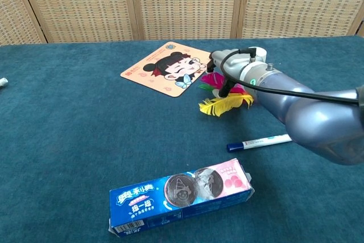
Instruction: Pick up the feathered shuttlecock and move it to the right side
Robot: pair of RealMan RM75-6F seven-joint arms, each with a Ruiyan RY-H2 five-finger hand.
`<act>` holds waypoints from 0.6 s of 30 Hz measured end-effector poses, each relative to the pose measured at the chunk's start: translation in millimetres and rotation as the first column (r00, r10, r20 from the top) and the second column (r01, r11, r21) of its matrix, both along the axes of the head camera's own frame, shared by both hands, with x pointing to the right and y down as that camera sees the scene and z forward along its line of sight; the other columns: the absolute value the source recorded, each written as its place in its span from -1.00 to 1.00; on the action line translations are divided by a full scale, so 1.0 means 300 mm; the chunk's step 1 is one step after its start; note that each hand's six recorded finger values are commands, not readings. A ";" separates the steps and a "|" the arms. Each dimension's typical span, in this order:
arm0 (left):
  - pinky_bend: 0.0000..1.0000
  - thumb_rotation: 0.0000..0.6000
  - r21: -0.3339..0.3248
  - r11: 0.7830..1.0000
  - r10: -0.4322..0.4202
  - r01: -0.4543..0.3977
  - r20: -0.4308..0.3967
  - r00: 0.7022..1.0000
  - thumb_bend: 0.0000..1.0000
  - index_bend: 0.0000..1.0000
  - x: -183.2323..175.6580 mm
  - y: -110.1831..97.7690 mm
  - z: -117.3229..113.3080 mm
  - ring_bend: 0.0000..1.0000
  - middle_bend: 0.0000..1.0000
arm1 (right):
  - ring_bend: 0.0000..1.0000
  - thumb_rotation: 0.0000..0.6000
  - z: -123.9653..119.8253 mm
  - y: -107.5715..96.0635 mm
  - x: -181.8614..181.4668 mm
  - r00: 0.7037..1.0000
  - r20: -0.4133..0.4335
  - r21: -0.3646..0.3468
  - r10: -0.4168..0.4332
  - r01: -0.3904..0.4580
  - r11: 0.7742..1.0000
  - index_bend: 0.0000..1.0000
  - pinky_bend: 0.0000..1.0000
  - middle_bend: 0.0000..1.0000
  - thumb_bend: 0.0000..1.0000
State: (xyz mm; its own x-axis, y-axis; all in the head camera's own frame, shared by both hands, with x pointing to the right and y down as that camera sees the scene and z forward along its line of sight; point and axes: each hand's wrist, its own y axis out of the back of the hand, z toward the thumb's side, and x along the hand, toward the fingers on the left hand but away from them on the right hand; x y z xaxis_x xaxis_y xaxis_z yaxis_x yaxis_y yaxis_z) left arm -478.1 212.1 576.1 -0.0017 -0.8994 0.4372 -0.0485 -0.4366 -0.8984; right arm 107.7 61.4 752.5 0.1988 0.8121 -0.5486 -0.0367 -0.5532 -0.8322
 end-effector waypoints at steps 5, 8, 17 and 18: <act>-1.00 1.00 -0.005 1.000 0.004 -0.004 -0.001 1.000 -0.69 -1.00 0.003 0.001 0.004 -1.00 -1.00 | -1.00 1.00 0.004 0.007 0.006 1.000 -0.002 -0.003 0.003 -0.003 1.000 -0.10 -0.85 -0.89 -0.19; -1.00 1.00 -0.005 1.000 0.005 -0.005 -0.002 1.000 -0.69 -1.00 0.005 0.001 0.004 -1.00 -1.00 | -1.00 1.00 0.003 0.012 0.007 1.000 -0.003 -0.002 0.004 -0.004 1.000 -0.05 -0.84 -0.84 -0.19; -1.00 1.00 -0.004 1.000 0.013 -0.013 -0.006 1.000 -0.69 -1.00 0.013 0.005 0.000 -1.00 -1.00 | -1.00 1.00 -0.004 0.016 0.020 1.000 -0.008 0.008 0.008 -0.008 1.000 0.02 -0.82 -0.79 -0.19; -1.00 1.00 -0.004 1.000 0.013 -0.013 -0.006 1.000 -0.69 -1.00 0.013 0.005 0.001 -1.00 -1.00 | -1.00 1.00 -0.008 0.014 0.020 1.000 -0.008 0.011 0.008 -0.008 1.000 0.02 -0.82 -0.79 -0.18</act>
State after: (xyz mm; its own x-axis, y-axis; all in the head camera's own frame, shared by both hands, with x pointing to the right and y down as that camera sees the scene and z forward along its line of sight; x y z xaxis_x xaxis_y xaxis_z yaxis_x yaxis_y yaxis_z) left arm -474.2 213.6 576.3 0.0131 -0.8975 0.4409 -0.0484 -0.4409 -0.8962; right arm 113.7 65.6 750.1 0.1879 0.8194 -0.5415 -0.0386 -0.5447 -0.8377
